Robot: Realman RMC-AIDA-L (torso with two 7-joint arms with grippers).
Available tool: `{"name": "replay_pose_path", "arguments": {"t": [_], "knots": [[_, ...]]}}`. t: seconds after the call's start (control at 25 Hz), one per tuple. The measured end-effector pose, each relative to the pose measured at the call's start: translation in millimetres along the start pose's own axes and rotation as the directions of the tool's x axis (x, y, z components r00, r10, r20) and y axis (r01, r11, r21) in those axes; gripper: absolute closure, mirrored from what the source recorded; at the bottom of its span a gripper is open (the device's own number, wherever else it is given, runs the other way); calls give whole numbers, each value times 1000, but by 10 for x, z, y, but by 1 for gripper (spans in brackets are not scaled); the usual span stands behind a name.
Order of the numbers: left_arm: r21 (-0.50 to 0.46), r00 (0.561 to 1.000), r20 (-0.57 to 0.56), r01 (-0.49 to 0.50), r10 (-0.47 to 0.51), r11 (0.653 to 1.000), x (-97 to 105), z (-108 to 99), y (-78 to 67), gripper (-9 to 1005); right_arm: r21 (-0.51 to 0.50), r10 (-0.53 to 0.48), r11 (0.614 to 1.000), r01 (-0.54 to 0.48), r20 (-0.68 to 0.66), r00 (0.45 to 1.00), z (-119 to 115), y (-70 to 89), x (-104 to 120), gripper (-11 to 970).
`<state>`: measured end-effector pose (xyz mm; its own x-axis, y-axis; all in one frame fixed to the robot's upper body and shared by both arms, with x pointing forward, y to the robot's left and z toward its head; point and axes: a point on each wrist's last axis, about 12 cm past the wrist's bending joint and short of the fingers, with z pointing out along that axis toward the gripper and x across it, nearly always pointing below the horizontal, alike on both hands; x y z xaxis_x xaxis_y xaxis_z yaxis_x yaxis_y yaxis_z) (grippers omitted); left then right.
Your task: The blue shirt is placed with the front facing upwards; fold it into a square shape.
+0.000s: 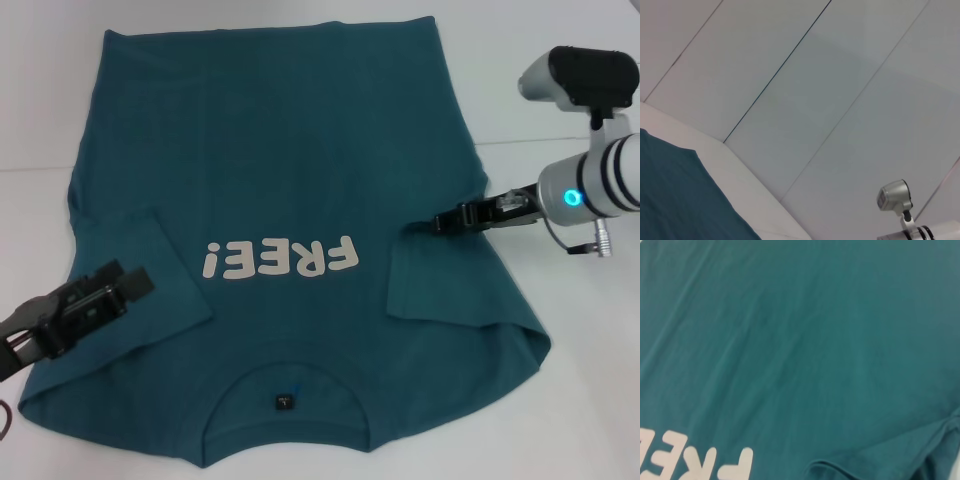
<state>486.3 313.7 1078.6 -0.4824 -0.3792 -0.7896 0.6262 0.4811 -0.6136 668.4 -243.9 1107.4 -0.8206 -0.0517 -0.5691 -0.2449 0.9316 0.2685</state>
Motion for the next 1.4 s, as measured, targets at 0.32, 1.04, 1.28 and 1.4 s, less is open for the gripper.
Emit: {"name": "replay_pose_path", "arguments": {"t": [0.32,1.04,1.28,1.4], "knots": [[-1,1000,2,2,-2,1000,13,1,2,108,64,16,998,-22,89,996,169,69,-25,277],[3,1000,11,9,-9,1000,13,6,-1,108,-57,95,994,-94,16,995,-230,-195,-80,284],[10,1000,13,6,-6,1000,-2,38,0,109,27,84,996,-84,-3,996,-223,-253,-68,285],[10,1000,12,5,-5,1000,-3,48,3,110,22,87,996,-87,5,996,-163,-195,-53,285]]}}
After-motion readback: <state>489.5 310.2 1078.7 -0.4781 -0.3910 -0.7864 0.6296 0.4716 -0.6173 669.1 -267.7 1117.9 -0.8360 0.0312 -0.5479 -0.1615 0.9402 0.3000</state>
